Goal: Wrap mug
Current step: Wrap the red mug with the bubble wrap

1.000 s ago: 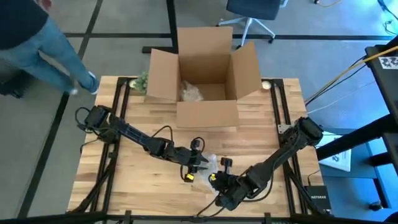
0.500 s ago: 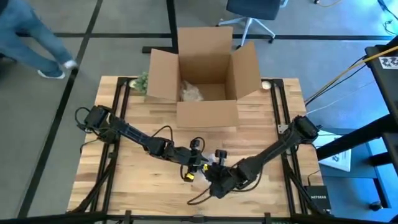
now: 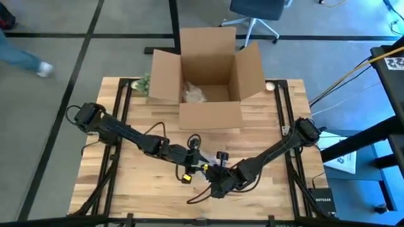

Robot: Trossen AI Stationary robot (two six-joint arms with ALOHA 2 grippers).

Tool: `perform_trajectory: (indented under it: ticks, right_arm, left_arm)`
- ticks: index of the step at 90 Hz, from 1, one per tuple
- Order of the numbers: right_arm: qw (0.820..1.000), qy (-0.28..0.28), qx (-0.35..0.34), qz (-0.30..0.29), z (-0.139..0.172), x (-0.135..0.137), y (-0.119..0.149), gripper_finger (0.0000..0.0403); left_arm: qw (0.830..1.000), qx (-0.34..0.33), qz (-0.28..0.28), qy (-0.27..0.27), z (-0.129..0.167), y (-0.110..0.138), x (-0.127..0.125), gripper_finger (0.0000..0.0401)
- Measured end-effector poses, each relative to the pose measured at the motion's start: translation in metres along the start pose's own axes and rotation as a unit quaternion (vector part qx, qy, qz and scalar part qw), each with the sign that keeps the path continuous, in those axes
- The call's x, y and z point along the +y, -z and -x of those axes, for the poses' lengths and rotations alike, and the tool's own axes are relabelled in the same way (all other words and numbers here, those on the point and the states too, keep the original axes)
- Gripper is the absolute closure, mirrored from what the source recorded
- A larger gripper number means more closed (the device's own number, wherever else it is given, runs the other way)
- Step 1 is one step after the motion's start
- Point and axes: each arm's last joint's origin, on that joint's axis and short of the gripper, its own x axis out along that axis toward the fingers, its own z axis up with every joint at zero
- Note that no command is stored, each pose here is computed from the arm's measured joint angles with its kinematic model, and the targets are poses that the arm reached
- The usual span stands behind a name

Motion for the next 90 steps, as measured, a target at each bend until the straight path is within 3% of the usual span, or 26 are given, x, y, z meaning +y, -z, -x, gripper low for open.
perform_trajectory:
  ticks: [11, 21, 38, 72, 83, 90]
  right_arm:
    - [1.000, 0.000, 0.000, -0.002, -0.001, -0.001, -0.001, 0.0402]
    - [1.000, -0.005, 0.002, -0.003, -0.001, -0.001, -0.001, 0.0402]
    - [1.000, -0.005, 0.014, 0.002, 0.004, -0.001, -0.004, 0.0402]
    - [0.998, 0.010, 0.053, 0.026, 0.063, -0.014, -0.035, 0.0402]
    - [0.999, -0.001, 0.017, 0.030, 0.056, -0.011, -0.041, 0.0402]
    - [0.999, -0.013, 0.042, 0.031, 0.034, -0.011, -0.032, 0.0402]
  left_arm:
    - [1.000, 0.003, -0.016, 0.010, -0.010, 0.008, -0.001, 0.0274]
    - [0.999, 0.043, -0.022, 0.008, -0.028, 0.030, -0.003, 0.0274]
    - [0.997, 0.076, 0.008, -0.005, -0.045, 0.051, 0.001, 0.0274]
    - [0.997, 0.068, 0.016, -0.010, -0.045, 0.050, 0.001, 0.0274]
    - [0.998, 0.066, 0.016, -0.012, -0.045, 0.050, 0.002, 0.0274]
    - [0.998, 0.066, 0.016, -0.012, -0.045, 0.050, 0.001, 0.0274]
